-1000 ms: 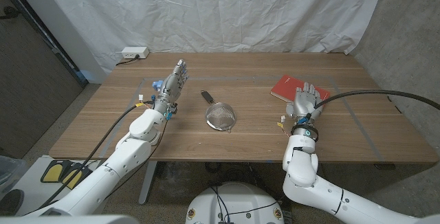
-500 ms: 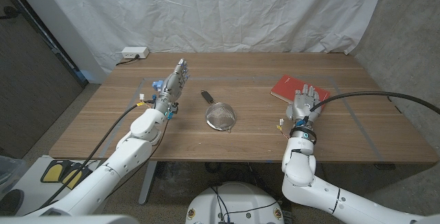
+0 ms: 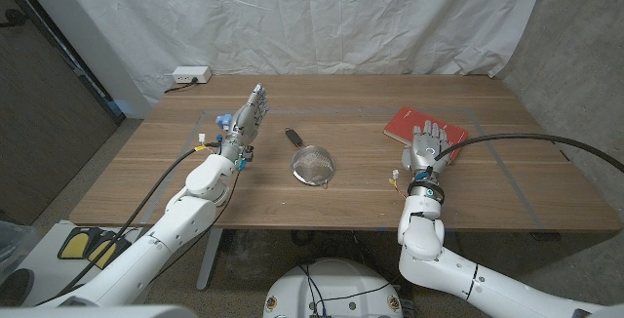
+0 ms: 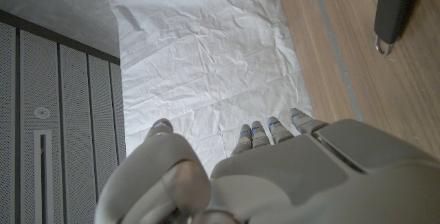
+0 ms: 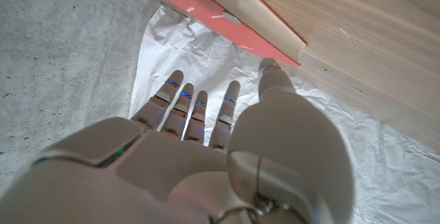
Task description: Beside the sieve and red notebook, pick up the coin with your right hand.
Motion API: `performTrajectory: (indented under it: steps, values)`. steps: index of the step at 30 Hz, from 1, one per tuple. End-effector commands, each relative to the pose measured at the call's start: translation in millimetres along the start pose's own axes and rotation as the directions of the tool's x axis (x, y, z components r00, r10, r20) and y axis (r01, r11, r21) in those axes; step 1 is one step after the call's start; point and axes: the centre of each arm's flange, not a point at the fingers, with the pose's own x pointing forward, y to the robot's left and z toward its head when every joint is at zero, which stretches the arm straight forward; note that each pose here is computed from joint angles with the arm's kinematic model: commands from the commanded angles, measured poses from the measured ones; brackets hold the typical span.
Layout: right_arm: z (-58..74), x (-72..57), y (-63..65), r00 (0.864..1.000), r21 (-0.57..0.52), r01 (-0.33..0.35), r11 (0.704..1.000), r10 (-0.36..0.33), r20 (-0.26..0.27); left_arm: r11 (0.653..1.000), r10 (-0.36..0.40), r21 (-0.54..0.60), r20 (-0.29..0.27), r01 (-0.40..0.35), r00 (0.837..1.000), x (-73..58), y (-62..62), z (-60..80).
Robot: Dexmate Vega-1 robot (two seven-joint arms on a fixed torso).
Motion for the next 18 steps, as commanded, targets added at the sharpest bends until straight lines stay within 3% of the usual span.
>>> performTrajectory:
  steps: [1,18]
  values:
    - [-5.8,6.3,3.9,1.0,-0.005,0.009,1.0,-0.009,-0.027,1.0,-0.004,0.0,-0.001,0.004,1.0,6.6,-1.3,-1.2]
    - [-9.2,5.8,18.7,0.999,-0.041,0.013,0.999,-0.015,-0.046,1.0,-0.015,0.001,-0.004,0.015,1.0,12.5,-0.2,-0.1]
